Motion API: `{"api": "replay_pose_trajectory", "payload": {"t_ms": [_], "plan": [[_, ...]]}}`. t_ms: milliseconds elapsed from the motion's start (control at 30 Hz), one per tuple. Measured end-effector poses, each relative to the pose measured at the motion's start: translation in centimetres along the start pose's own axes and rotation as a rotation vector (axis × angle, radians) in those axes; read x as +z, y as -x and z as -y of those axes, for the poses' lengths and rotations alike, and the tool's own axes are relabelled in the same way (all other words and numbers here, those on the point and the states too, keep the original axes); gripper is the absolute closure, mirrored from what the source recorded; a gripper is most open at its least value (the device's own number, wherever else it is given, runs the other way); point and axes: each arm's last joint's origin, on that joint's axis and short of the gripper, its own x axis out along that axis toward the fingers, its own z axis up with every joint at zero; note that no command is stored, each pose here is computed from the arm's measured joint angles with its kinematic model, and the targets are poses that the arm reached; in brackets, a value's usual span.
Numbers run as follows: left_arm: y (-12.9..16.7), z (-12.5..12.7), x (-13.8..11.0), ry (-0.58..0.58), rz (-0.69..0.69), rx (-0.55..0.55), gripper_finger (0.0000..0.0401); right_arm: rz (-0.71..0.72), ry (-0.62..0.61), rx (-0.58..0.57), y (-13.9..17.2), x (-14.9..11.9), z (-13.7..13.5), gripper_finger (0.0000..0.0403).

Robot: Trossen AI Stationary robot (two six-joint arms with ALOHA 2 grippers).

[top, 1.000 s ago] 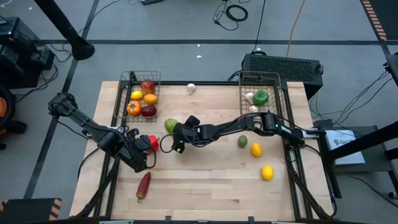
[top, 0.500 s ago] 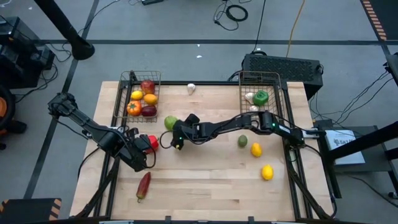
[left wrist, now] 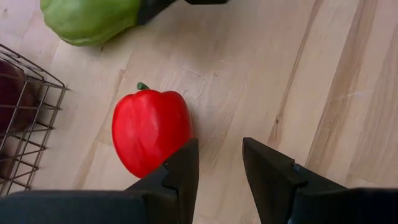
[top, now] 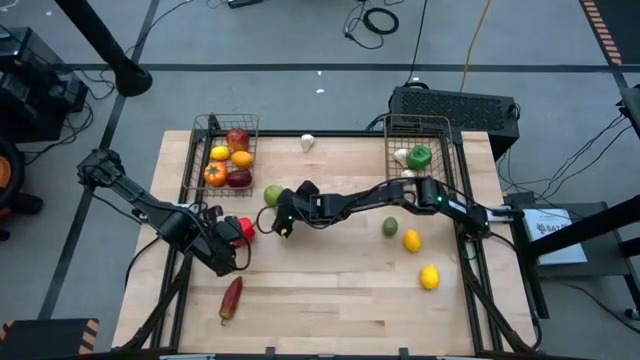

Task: Sort produce into baskets
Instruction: Put the chayote into the right wire basket

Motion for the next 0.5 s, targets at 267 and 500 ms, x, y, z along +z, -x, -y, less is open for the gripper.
{"api": "replay_pose_trajectory", "payload": {"t_ms": [267, 500], "plan": [[0.0, 0.1, 0.0, 0.029, -0.016, -0.019, 0.0269, -0.02, 0.054, 0.069, -2.4, -0.9, 0.9, 0.0041], [0.0, 0.2, 0.0, 0.032, -0.014, -0.028, 0.0269, -0.007, 0.07, 0.102, -2.9, -1.0, 0.8, 0.0041]]}}
